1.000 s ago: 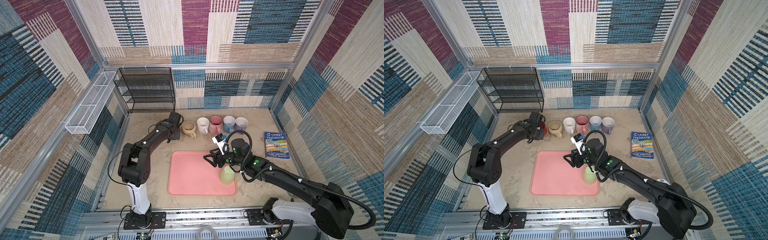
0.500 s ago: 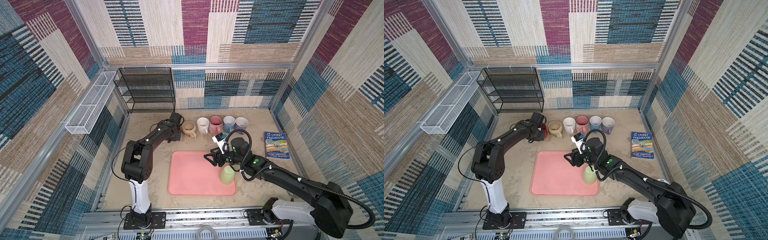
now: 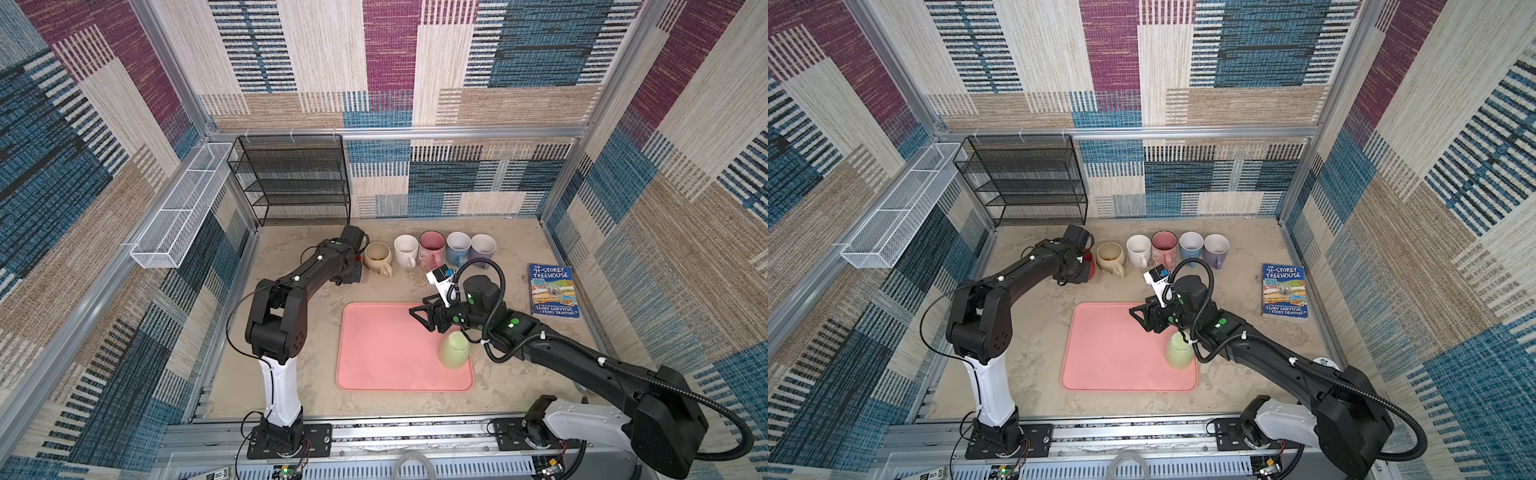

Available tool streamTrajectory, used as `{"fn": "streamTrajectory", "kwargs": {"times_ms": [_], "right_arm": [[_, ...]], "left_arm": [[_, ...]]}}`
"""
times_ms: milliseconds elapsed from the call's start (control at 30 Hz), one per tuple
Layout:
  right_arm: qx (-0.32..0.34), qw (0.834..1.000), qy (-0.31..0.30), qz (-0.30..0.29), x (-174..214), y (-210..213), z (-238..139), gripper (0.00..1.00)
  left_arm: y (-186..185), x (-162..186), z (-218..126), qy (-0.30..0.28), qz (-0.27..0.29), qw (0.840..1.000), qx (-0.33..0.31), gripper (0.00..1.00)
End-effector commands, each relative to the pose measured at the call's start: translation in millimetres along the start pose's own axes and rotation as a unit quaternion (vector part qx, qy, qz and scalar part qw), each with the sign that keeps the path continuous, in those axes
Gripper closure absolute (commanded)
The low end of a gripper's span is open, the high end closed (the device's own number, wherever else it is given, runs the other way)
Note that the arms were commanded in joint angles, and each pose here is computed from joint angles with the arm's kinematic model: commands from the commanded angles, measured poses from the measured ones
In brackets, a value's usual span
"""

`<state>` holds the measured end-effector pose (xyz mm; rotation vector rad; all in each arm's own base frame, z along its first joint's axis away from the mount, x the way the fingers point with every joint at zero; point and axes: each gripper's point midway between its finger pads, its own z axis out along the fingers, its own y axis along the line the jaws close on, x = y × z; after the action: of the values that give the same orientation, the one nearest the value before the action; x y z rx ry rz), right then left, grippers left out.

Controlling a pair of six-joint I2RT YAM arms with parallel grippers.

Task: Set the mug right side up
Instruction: 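Lower the red mug upright beside the cream mug with the left gripper, then open and lift the left gripper off the red mug while right moves over green mug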

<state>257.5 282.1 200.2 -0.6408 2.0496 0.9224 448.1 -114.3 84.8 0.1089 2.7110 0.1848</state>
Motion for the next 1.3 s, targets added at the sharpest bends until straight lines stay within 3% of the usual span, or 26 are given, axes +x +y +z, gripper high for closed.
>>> {"fn": "streamTrajectory", "kwargs": {"times_ms": [0, 433, 633, 767, 833, 967, 1267], "right_arm": [[0.01, 1.0, -0.009, -0.006, -2, -2, -3, 0.33], [0.042, 0.999, -0.011, 0.009, -3, -10, -13, 0.33], [0.09, 0.995, 0.0, 0.03, 1, -24, -22, 0.32], [0.145, 0.988, 0.012, 0.046, 7, -41, -31, 0.31], [0.175, 0.983, 0.023, 0.057, 14, -51, -34, 0.31], [0.22, 0.971, 0.047, 0.081, 32, -68, -36, 0.27], [0.227, 0.965, 0.07, 0.113, 60, -70, -50, 0.25]], "left_arm": [[-1, -6, -3, -0.008, -0.002, 1.0, 0.003, 0.86], [-4, -5, -7, -0.008, -0.012, 1.0, 0.015, 0.7], [-1, -8, -24, -0.021, -0.017, 0.999, 0.022, 0.54], [1, -9, -43, -0.034, -0.023, 0.999, 0.031, 0.31], [3, -8, -54, -0.043, -0.027, 0.998, 0.036, 0.25], [6, -6, -87, -0.069, -0.041, 0.995, 0.061, 0.2], [-4, 28, -163, -0.116, -0.063, 0.978, 0.164, 0.18]]}}
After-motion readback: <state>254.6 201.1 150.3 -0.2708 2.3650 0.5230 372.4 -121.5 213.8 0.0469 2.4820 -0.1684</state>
